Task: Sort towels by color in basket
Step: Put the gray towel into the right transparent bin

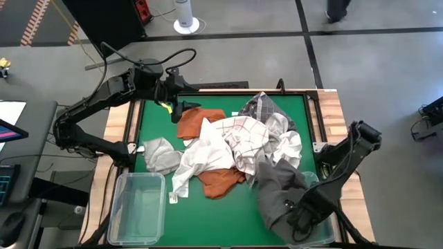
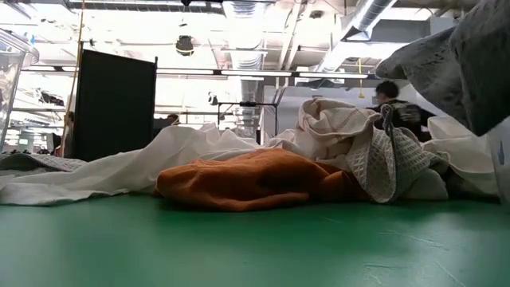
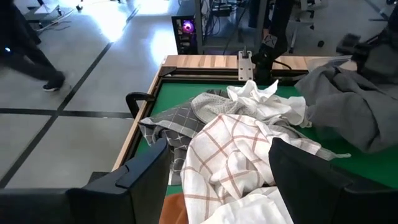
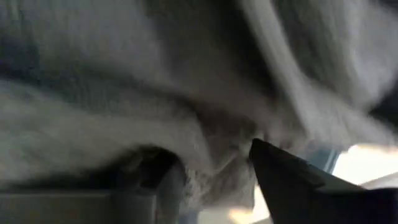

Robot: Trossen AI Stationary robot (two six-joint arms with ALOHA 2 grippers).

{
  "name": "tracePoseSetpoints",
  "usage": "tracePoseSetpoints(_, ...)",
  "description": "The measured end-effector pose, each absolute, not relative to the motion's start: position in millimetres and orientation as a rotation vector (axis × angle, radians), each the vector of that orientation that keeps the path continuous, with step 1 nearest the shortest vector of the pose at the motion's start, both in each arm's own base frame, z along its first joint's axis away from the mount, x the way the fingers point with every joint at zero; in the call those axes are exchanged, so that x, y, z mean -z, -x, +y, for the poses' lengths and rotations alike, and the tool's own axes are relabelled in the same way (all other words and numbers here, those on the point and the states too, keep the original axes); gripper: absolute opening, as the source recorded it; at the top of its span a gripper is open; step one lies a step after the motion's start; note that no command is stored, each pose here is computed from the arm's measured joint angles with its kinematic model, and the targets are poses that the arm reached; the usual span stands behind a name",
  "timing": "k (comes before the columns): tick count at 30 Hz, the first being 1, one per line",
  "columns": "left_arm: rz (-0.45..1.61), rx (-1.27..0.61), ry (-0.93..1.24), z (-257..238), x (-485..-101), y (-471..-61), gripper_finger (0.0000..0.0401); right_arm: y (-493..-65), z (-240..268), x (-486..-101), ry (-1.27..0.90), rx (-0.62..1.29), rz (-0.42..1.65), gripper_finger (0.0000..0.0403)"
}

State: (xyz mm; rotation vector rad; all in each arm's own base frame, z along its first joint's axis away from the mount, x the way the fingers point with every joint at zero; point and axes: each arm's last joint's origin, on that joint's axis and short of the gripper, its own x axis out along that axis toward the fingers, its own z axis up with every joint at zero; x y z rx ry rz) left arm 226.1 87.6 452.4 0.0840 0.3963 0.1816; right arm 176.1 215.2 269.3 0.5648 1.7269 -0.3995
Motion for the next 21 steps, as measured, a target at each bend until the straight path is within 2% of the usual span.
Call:
tracePoseSetpoints(4,0.402,-0.182,-0.08,88,-452,-226,0.0261,-163,211,-295,-0.699,0.391,1.703,0.0247)
tracePoseSetpoints(9,0.407,-0.182,-0.072,87,-451,-226,0.0261,-153,204,-335,-0.778,0.399,1.596,0.0246)
tracePoseSetpoints(14,0.414,-0.181,-0.068,87,-451,-225,0.0261,-161,191,-356,-0.661,0.443,1.472,0.0232)
tracePoseSetpoints(18,0.413,-0.181,-0.069,87,-451,-225,0.0261,-189,182,-358,-0.557,0.428,1.343,0.0223)
tracePoseSetpoints(21,0.413,-0.182,-0.067,87,-451,-225,0.0261,-212,175,-354,-0.469,0.42,1.33,0.0221)
